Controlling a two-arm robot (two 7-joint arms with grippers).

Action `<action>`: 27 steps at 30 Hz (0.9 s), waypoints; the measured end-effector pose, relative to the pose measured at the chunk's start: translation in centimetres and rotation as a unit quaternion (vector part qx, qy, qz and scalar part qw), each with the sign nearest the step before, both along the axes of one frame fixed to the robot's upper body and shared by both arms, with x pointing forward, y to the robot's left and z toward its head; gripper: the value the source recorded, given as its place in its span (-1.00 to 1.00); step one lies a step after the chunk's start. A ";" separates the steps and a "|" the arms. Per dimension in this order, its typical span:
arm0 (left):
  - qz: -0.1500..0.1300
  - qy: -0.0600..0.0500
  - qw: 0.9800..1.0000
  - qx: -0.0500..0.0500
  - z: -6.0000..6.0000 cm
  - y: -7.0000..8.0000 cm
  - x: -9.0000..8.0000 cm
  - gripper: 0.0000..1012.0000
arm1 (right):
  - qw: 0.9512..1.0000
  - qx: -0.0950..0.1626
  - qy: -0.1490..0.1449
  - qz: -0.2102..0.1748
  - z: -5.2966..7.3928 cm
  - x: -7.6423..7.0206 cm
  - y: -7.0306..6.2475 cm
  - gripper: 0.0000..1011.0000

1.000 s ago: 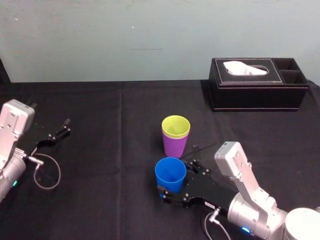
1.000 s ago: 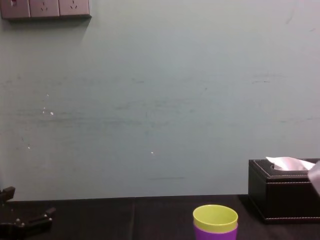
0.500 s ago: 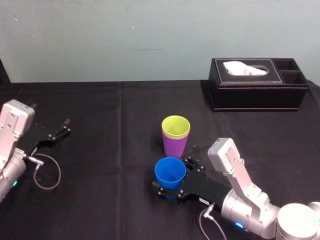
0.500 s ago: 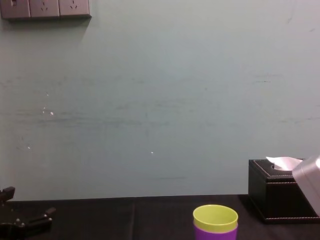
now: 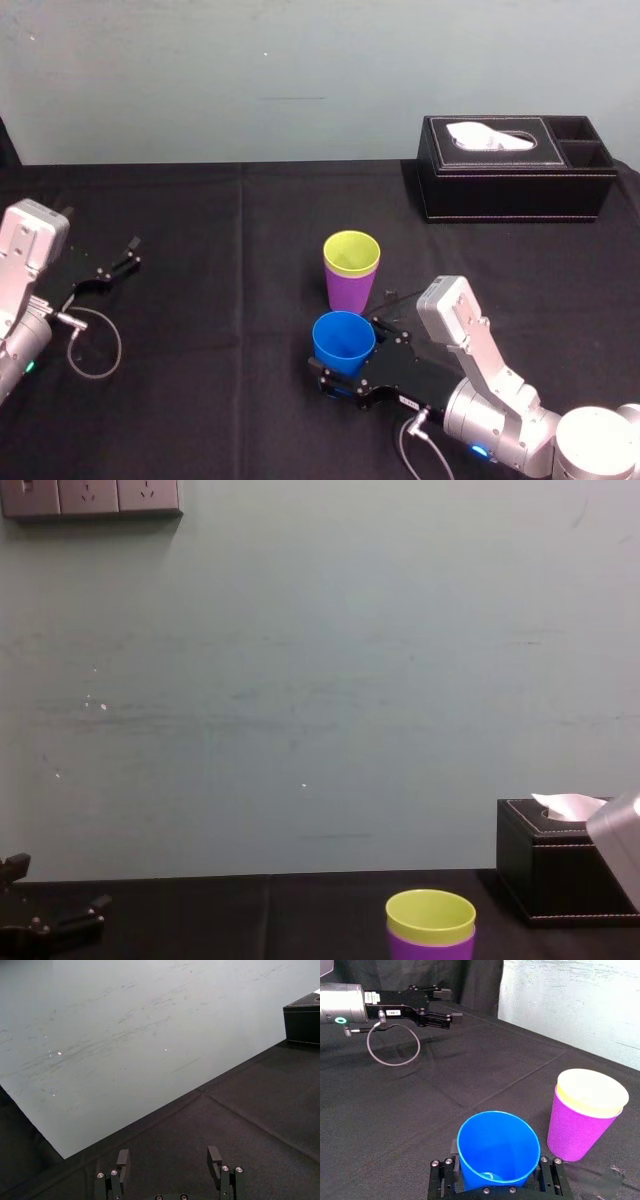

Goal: Stack the three plastic cups sequentially using one hand.

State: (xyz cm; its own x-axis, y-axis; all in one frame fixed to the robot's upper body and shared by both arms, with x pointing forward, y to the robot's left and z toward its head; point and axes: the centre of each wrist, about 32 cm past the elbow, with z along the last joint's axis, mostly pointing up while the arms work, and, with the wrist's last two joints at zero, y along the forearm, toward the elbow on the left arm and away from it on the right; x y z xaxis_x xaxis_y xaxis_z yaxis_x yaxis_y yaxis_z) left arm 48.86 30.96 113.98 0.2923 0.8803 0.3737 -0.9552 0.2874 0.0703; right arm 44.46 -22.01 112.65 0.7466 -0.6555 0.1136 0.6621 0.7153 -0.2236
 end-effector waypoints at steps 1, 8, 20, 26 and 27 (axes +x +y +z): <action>0.000 0.000 1.000 0.000 0.0 0.0 0.0 1.00 | 1.000 0.000 0.000 0.000 0.0 0.0 0.0 0.56; 0.000 0.000 1.000 0.000 0.0 0.0 0.0 1.00 | 1.000 0.000 0.000 0.000 0.0 0.0 0.0 0.48; 0.000 0.000 1.000 0.000 0.0 0.0 0.0 1.00 | 1.000 0.000 0.000 0.000 0.0 0.0 0.0 0.47; 0.000 0.000 1.000 0.000 0.0 0.0 0.0 1.00 | 1.000 0.002 -0.005 -0.003 0.4 -0.2 0.2 0.46; 0.000 0.000 1.000 0.000 0.0 0.0 0.0 1.00 | 1.000 0.003 -0.007 -0.005 0.7 -0.3 0.3 0.47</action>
